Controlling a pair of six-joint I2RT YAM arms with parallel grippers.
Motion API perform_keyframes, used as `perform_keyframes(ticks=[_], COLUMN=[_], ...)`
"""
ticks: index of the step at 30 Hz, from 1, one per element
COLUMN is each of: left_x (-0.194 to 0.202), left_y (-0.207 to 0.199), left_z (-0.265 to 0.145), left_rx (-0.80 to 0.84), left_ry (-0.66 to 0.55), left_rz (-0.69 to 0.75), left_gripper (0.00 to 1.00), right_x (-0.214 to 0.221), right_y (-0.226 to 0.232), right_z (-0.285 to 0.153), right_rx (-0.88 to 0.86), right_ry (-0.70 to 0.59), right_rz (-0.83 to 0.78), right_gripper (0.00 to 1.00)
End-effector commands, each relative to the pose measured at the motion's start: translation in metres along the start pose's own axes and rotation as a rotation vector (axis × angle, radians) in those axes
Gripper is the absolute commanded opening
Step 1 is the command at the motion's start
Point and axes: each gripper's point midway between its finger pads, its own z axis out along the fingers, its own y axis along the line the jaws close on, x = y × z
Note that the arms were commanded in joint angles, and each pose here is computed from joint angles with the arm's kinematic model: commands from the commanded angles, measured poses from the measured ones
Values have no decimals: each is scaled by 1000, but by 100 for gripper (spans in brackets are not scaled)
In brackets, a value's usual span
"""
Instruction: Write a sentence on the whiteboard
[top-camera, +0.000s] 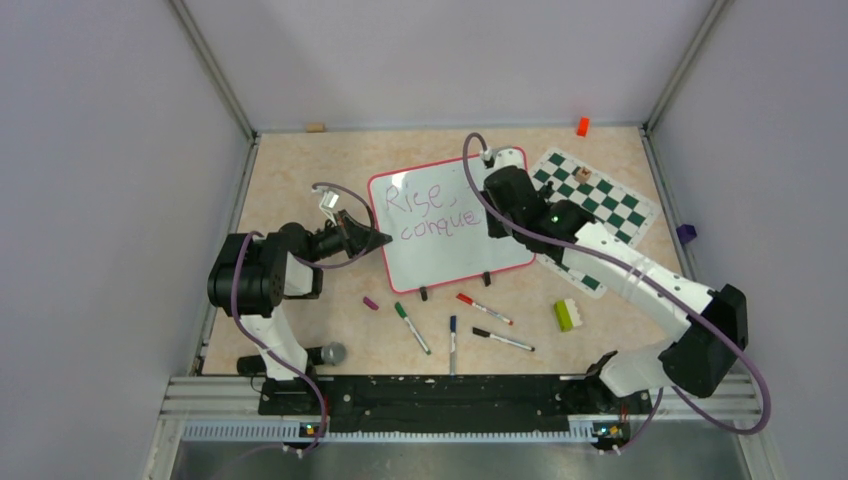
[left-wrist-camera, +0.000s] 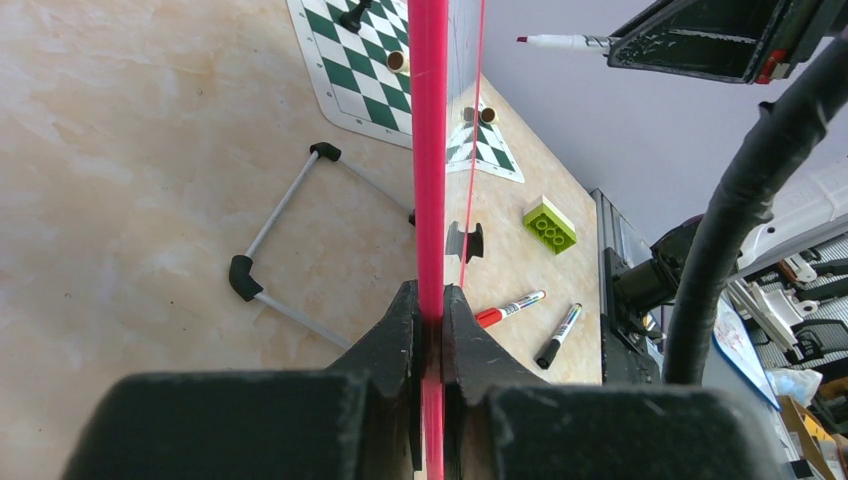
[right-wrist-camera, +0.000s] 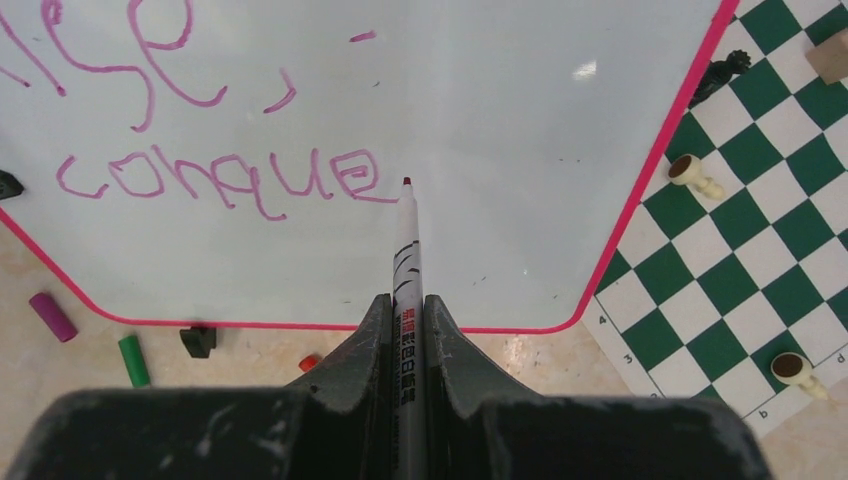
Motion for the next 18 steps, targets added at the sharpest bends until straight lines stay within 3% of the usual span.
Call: perform_keyframes(ticks=[1,18], left_x=[-5,-4], left_y=[-11,-10], left_z=[3,4], left_rx=[59,59], left_ry=[4,4], left_rz=[128,124], left_gripper=[0,0], right_x=[-25,-31], right_y=[-15,-18], right_z=[-6,20], right_rx=[47,87], right_ry=[-60,-64], right_rz=[29,33], right_gripper=[0,0])
